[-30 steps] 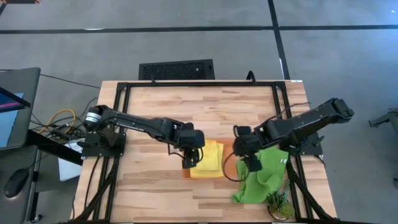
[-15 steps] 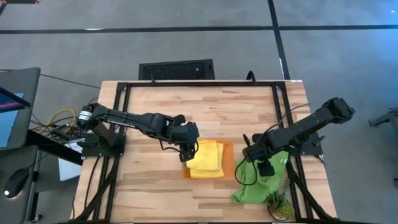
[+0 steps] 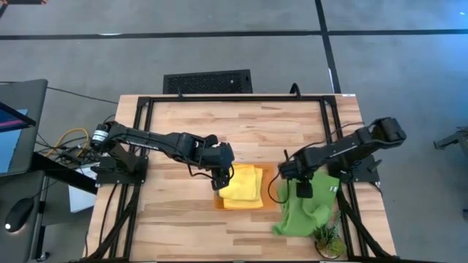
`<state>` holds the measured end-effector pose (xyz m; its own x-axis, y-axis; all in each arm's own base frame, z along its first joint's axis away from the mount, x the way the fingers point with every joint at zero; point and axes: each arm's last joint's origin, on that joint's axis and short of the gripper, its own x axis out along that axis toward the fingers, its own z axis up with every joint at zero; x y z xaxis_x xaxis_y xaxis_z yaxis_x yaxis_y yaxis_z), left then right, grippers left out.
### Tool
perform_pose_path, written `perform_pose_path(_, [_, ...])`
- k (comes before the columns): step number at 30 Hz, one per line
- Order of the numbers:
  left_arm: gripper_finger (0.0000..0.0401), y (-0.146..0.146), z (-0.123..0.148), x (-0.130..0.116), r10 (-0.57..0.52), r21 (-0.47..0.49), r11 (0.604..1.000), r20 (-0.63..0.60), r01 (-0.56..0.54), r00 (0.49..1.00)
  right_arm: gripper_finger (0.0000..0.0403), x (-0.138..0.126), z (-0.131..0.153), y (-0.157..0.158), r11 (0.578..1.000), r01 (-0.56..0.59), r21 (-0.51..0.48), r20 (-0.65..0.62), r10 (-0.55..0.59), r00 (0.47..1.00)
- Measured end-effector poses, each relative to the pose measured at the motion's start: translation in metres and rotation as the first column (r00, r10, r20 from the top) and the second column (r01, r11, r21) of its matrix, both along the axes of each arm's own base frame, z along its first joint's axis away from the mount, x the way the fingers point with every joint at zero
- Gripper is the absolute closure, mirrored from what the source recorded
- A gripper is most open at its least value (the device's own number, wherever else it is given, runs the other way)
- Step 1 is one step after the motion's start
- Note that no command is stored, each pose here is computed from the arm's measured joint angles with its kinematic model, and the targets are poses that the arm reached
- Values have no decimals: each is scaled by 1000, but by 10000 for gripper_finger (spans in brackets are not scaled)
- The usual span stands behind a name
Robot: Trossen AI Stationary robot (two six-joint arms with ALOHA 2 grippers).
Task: Fold microfiber towels
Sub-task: Fold the green towel
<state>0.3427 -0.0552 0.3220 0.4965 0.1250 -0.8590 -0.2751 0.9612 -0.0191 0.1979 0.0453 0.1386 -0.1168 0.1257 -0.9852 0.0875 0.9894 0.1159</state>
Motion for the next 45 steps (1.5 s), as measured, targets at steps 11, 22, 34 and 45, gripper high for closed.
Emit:
perform_pose_path(11, [230,9,0,1,38,-5,999,-3,-38,999,143,5,-8,-41,985,111,-134,-26,-115,993])
perform_pose_path(22, [230,29,-1,2,89,1,996,-14,-89,996,143,11,8,-101,882,357,-308,105,-342,934])
perform_pose_path(34, [230,44,-1,2,133,3,991,-27,-133,991,143,8,20,-177,780,551,-296,306,-469,828])
perform_pose_path(45, [230,64,-2,2,188,5,982,-34,-188,982,143,13,29,-214,711,649,-271,553,-437,709])
